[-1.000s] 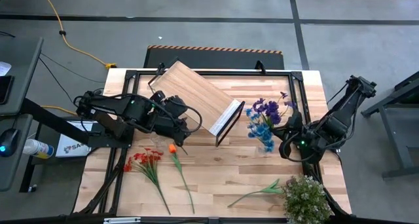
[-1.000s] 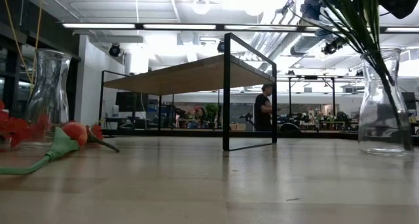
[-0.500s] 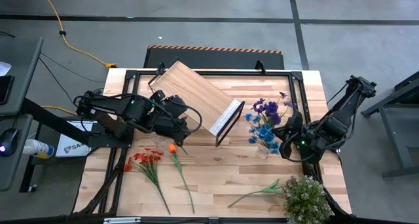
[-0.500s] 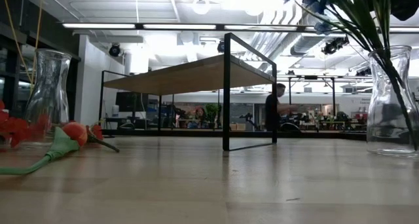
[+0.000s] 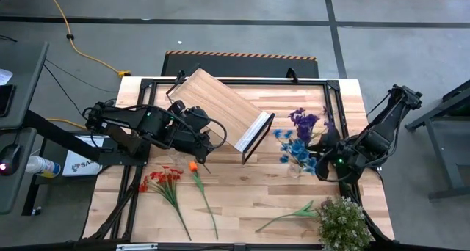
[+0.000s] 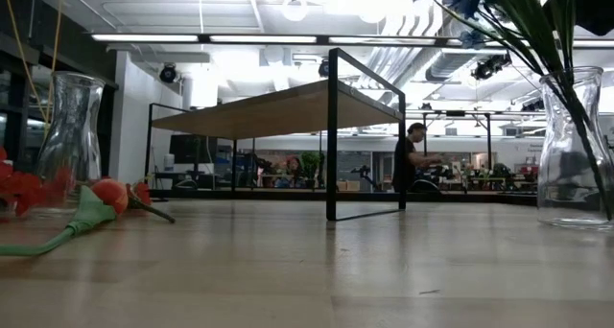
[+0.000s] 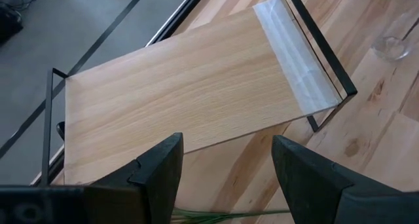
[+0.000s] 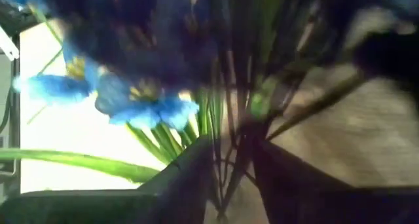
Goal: Pick and place flowers into a vace then onto a shelf
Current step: Put the purple flower into the right transparent vase
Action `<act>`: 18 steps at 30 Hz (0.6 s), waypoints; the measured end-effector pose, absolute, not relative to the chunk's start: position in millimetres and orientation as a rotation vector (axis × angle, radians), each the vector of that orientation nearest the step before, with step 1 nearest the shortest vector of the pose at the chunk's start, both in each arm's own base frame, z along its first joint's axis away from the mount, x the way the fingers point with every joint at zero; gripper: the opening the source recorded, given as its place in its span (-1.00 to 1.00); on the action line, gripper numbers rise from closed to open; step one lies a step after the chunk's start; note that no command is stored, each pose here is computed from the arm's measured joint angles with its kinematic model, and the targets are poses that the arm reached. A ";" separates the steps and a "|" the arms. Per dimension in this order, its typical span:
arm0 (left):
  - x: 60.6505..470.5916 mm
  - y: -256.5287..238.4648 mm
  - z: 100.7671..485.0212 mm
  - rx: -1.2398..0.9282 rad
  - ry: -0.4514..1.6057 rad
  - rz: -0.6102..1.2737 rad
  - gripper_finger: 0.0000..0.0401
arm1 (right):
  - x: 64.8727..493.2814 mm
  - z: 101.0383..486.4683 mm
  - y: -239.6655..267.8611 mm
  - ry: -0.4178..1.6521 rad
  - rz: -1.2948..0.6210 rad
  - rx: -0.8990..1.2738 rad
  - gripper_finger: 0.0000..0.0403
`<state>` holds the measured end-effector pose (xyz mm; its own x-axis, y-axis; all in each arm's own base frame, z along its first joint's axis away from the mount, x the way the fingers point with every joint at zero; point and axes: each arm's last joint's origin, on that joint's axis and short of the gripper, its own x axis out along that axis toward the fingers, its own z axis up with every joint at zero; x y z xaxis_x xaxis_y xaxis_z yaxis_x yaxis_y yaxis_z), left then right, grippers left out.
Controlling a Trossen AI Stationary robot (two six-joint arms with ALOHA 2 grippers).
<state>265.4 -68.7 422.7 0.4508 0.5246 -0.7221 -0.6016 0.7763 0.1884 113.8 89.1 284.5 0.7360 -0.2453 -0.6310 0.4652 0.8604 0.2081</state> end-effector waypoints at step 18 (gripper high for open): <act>265.5 -68.6 422.8 -0.082 0.856 0.695 0.33 | 106.6 288.4 87.4 0.739 -0.288 0.482 -0.59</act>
<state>265.5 -68.6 422.8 0.4513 0.5305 -0.7175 -0.5937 0.7788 0.2024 106.6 87.4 288.4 0.7071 -0.0827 -0.7023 0.4142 0.8534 0.3166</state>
